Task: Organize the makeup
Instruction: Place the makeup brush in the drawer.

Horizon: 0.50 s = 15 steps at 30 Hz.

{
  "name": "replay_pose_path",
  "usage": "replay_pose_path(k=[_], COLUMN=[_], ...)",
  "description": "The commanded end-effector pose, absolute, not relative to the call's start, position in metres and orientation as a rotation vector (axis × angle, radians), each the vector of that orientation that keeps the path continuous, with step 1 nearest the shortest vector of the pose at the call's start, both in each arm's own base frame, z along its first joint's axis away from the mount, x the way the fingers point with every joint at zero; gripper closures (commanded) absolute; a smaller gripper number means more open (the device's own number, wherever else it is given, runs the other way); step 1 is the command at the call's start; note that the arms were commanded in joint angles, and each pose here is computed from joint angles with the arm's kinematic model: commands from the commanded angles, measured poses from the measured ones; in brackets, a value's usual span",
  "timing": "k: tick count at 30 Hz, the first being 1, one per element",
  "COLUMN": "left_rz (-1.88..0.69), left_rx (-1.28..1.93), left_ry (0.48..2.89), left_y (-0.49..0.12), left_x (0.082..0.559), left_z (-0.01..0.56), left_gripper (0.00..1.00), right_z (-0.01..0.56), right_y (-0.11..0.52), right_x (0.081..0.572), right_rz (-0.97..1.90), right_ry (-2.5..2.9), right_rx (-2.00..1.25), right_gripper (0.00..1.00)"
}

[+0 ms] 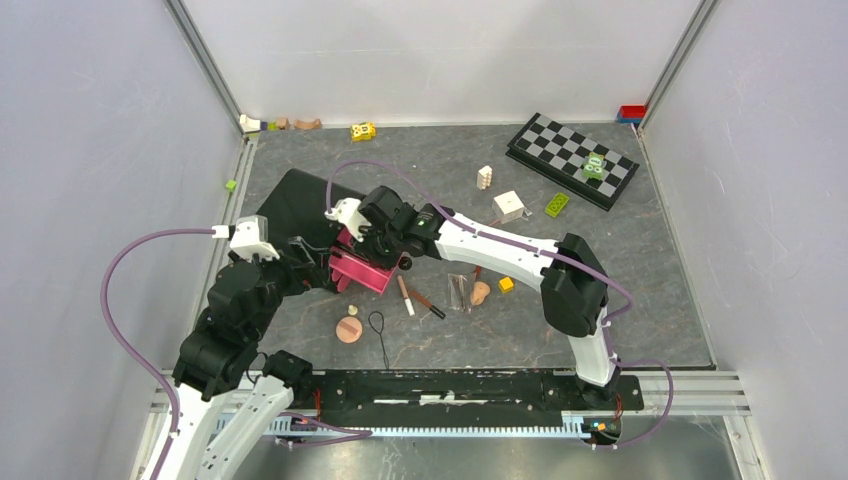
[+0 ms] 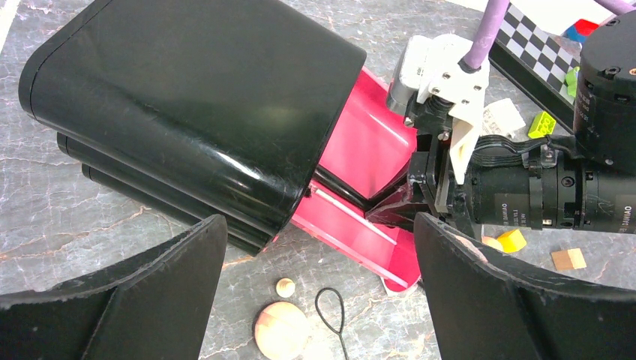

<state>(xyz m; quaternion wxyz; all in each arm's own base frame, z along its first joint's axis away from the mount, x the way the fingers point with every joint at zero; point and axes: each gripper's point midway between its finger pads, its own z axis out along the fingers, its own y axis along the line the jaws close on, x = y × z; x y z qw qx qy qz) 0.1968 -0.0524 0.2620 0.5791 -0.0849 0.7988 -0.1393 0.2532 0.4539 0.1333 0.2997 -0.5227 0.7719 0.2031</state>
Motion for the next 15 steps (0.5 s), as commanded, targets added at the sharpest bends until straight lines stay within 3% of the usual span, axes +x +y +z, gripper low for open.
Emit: replay_pose_path(k=[1, 5, 12, 15], left_rz=[-0.346, -0.346, -0.343, -0.344], left_rx=[-0.228, -0.228, -0.227, -0.228], left_ry=[1.849, 1.847, 1.847, 1.845], left_y=[-0.054, -0.054, -0.054, -0.054], left_x=[0.201, 0.201, 0.201, 0.201], left_z=[0.267, 0.267, 0.267, 0.267], left_gripper=[0.00, 0.00, 0.00, 0.00], right_z=[0.140, 0.143, 0.174, 0.198], right_y=[0.462, 0.463, 0.458, 0.458], right_x=[0.235, 0.231, 0.246, 0.253], right_rz=[0.658, 0.684, 0.627, 0.611], right_ry=[2.020, 2.017, 1.971, 1.929], right_rx=[-1.425, -1.423, -1.314, -1.260], right_gripper=[0.94, 0.90, 0.68, 0.64])
